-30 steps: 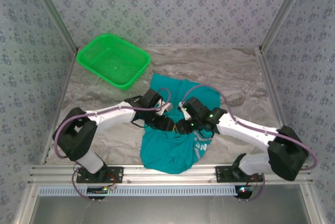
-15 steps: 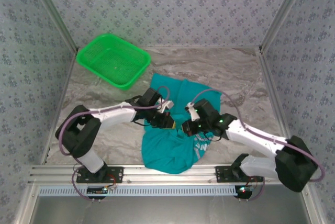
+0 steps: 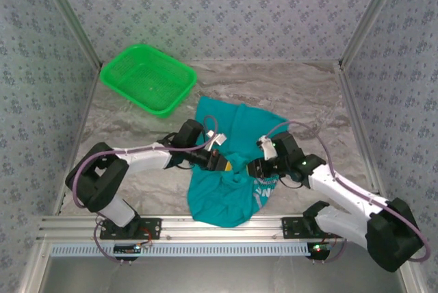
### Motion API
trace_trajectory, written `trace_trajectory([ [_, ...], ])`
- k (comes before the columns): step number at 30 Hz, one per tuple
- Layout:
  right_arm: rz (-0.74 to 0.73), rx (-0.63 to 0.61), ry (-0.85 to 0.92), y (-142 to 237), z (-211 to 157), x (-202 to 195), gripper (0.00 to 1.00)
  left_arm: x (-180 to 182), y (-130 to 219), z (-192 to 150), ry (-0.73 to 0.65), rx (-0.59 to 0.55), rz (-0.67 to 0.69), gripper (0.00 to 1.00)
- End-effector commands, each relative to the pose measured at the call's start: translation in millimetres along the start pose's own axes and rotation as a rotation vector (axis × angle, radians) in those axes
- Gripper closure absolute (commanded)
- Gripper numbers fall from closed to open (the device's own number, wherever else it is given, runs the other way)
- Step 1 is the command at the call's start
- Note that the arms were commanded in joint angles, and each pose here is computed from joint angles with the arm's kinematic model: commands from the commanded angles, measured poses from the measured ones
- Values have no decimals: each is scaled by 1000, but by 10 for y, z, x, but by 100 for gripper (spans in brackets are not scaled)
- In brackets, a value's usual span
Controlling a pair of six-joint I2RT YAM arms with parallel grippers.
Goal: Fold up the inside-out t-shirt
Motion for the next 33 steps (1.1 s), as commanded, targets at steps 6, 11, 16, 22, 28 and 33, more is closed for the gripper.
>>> trace_trajectory([
  [6, -80, 94, 136, -252, -27, 334, 67, -18, -21, -96, -22, 13, -42, 96],
  [11, -219, 118, 135, -588, -61, 208, 58, 48, -38, -149, 0, 12, -38, 96],
  [16, -304, 133, 136, -702, -120, 42, 60, 120, -7, -179, 20, 10, -15, 96],
  [22, -172, 110, 175, -603, -89, 184, 100, 398, -8, -310, 81, 47, 87, 96],
  [28, 147, -57, 360, -140, 107, 659, 100, 703, 27, -395, 123, 71, 279, 95],
  [33, 278, -159, 506, 178, 39, 716, 100, 879, 97, -365, 145, 79, 431, 86],
])
Point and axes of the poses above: each hand's point on the last joint's axis, 136 mm out from that joint toward the fingers, its own y axis back along the fingers, its own x axis along the line the jaws close on, z = x × y, the point moved 4 cm from there along y, back along the fingers, and after that the axes turned 12 degrees about -y, right-handed, at the moved point
